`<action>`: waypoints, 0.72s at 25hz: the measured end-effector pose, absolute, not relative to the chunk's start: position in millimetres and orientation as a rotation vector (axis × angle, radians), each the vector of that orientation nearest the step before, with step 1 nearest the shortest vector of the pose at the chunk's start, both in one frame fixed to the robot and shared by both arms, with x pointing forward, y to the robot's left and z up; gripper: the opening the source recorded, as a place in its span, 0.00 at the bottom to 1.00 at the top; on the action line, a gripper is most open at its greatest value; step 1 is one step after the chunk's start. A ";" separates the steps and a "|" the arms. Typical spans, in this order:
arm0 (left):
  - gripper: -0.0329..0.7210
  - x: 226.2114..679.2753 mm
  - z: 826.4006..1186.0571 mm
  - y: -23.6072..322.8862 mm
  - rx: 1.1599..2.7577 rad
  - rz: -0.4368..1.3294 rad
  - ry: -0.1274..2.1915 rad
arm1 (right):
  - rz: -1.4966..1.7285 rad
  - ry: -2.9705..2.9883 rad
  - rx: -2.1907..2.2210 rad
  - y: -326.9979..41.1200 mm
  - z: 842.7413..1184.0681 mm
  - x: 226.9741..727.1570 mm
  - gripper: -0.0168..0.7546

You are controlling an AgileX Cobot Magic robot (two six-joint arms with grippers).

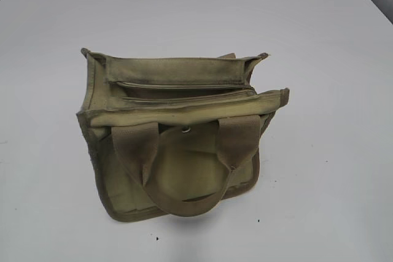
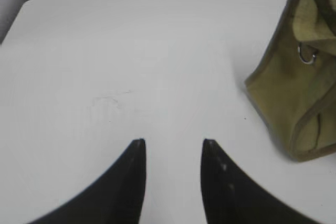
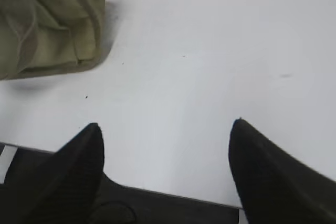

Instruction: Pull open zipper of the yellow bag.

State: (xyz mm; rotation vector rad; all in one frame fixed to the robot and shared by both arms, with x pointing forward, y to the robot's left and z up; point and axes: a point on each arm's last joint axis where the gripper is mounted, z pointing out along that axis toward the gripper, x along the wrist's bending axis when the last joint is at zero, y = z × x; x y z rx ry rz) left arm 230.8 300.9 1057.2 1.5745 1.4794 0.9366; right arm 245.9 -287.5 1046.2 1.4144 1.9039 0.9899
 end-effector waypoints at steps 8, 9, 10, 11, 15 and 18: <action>0.37 230.8 1057.2 300.8 1.568 0.943 1.490 | 1.126 1.816 1.386 -283.4 1047.7 230.7 0.76; 0.37 230.8 1057.2 300.8 1.568 0.942 1.489 | 1.138 1.818 1.387 -282.5 1047.9 230.6 0.76; 0.37 230.8 1057.2 300.8 1.569 0.942 1.488 | 1.146 1.817 1.386 -282.1 1048.2 230.6 0.76; 0.37 230.8 1057.2 300.8 1.569 0.941 1.487 | 1.151 1.816 1.385 -281.9 1048.5 230.7 0.76; 0.36 230.8 1057.2 300.8 1.569 0.941 1.487 | 1.157 1.814 1.384 -281.7 1048.8 230.7 0.76; 0.36 230.8 1057.2 300.8 1.569 0.941 1.487 | 1.159 1.814 1.384 -281.5 1048.8 230.7 0.76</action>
